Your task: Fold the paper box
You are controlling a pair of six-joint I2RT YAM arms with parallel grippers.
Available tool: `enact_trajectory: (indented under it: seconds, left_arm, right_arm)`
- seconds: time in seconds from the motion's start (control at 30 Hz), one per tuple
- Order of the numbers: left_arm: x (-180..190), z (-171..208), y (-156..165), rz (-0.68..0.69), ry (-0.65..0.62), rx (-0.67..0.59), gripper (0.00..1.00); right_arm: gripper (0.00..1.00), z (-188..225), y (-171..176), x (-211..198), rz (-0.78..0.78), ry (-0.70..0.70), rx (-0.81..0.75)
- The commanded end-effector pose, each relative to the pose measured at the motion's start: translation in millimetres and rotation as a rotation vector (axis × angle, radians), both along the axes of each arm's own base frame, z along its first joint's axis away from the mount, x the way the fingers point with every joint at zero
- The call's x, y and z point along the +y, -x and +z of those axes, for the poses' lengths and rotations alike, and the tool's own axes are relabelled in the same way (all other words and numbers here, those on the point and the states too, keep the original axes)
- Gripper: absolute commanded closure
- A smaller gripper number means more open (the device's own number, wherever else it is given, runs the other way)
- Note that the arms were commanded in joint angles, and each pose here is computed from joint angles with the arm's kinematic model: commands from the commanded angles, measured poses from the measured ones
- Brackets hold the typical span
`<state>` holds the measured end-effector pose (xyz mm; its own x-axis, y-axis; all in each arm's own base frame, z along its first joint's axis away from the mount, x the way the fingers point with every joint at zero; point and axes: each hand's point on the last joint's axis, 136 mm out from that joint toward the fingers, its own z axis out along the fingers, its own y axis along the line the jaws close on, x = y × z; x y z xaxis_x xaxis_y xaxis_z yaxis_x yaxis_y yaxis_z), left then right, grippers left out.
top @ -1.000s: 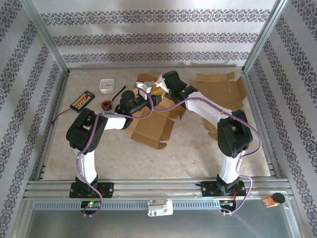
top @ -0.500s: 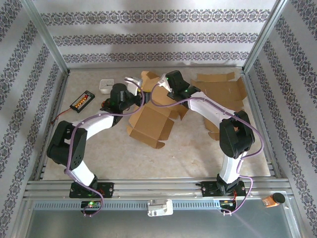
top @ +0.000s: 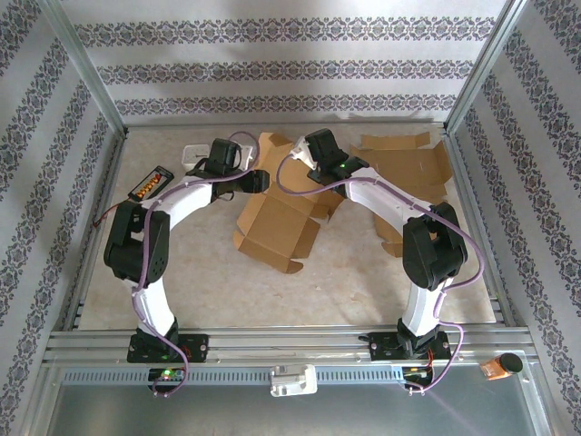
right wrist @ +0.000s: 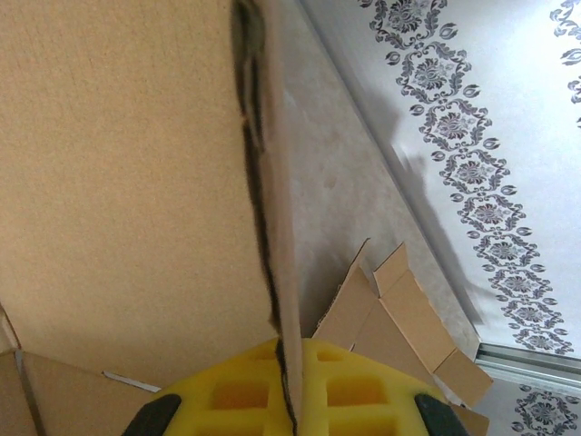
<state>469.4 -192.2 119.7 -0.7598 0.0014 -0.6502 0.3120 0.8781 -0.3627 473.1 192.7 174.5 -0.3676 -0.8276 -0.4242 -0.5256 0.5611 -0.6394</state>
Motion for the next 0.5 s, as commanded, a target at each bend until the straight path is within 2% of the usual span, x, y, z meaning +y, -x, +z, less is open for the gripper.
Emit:
enact_trajectory:
  seconds: [0.0, 0.07, 0.17, 0.33, 0.47]
  left_arm:
    - [6, -8, -9, 0.038, -0.051, 0.006, 0.39]
    - [5, -8, -15, 0.035, -0.051, -0.025, 0.37]
    - [-1, -16, -16, 0.014, -0.039, 0.004, 0.39]
    - [-12, -15, -7, -0.030, 0.012, 0.000, 0.56]
    - [-21, -6, 1, -0.069, 0.051, -0.026, 0.60]
  right_arm:
    - [1.00, 12, 0, 1, -0.010, -0.039, -0.007]
    - [1.00, 11, 1, 1, -0.009, -0.039, -0.003]
    - [1.00, 11, 0, 1, -0.013, -0.041, 0.000]
    - [1.00, 12, -2, 0, -0.024, -0.037, -0.007]
    - [1.00, 14, -8, -4, -0.050, -0.016, -0.029]
